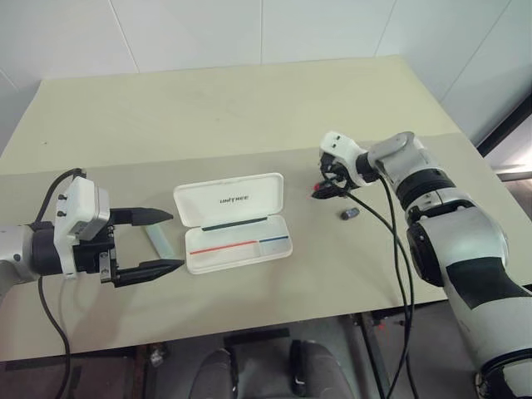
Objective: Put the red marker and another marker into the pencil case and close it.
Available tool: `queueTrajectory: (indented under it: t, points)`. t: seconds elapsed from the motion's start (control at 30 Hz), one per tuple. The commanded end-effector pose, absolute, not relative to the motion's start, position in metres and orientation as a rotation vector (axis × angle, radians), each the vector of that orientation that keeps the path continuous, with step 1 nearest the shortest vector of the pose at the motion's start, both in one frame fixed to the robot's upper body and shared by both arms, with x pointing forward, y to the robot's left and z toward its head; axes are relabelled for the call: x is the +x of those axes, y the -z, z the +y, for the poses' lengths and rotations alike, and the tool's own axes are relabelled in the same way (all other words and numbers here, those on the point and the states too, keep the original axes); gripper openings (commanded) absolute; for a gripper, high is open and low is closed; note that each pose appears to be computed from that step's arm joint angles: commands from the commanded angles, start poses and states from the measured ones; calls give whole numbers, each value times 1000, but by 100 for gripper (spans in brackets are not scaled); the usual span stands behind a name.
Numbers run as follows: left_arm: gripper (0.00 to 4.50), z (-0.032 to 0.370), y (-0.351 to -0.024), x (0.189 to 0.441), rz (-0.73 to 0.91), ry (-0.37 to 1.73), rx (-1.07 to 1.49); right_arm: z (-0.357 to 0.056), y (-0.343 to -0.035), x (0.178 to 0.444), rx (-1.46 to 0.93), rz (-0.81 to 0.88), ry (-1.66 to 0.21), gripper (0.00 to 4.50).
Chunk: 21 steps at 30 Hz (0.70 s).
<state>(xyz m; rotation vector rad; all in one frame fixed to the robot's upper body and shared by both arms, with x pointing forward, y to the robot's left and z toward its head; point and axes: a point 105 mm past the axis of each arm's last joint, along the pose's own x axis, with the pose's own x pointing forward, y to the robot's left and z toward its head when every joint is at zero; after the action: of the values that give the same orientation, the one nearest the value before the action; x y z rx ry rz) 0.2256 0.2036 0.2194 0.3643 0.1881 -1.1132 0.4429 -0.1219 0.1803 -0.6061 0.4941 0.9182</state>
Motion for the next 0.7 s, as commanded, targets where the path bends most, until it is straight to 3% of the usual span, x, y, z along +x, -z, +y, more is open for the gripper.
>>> queueTrajectory:
  t: [0.03, 0.5, 0.7]
  points:
    - [450, 203, -229, 224, 161, 1118, 385, -111, -213, 446, -540, 385, -925, 420]
    - [450, 201, -230, 228, 158, 1137, 384, -160, -187, 443, -690, 513, -844, 420]
    - [450, 200, -230, 228, 154, 1142, 382, -163, -179, 445, -721, 522, -815, 420]
